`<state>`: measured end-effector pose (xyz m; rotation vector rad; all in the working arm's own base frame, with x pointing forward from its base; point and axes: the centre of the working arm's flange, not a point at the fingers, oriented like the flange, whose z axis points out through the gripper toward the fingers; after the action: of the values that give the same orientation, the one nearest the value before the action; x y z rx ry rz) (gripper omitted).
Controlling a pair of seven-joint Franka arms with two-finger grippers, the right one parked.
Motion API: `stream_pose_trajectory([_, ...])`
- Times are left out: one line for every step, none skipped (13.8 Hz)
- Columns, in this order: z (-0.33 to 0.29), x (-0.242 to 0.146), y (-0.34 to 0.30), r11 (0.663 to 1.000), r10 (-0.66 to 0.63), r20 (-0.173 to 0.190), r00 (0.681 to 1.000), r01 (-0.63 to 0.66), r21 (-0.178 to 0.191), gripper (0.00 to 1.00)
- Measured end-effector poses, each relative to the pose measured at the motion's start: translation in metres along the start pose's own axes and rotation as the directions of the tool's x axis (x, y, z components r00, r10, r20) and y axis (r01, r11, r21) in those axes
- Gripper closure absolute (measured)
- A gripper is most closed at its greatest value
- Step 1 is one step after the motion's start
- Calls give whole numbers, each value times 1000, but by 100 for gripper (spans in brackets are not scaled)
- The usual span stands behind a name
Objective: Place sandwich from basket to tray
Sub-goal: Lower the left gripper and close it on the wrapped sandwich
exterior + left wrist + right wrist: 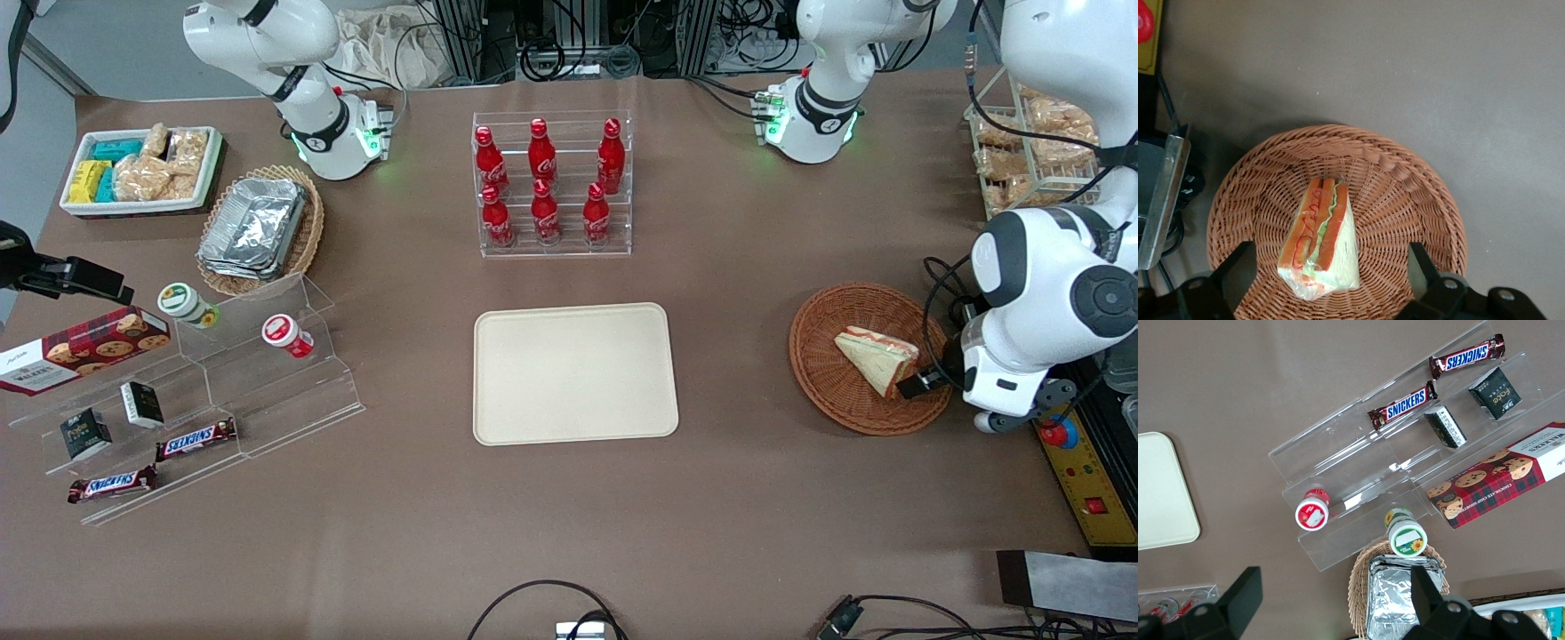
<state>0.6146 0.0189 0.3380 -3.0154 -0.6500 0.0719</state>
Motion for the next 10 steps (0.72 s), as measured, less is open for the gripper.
stream_pose_trajectory([6, -1, 0, 1000, 3, -4, 1000, -3, -3, 0])
stream_pose_trajectory([15, -3, -1, 1000, 14, -13, 1000, -14, -8, 0])
stream_pose_trajectory([27, -6, -3, 999, 30, -22, 999, -30, -13, 0])
stream_pose_trajectory([39, -9, -7, 999, 40, -25, 999, -40, -16, 0])
stream_pose_trajectory([51, -11, -13, 999, 49, -18, 999, -49, -15, 0])
stream_pose_trajectory([60, -13, -18, 998, 65, -10, 998, -65, -13, 0])
stream_pose_trajectory([66, -13, -22, 997, 79, -2, 997, -79, -11, 0])
stream_pose_trajectory([70, -12, -27, 996, 86, 5, 996, -86, -10, 0])
stream_pose_trajectory([73, -12, -30, 996, 88, 11, 996, -88, -9, 0])
stream_pose_trajectory([77, -13, -31, 996, 88, 19, 996, -87, -8, 0])
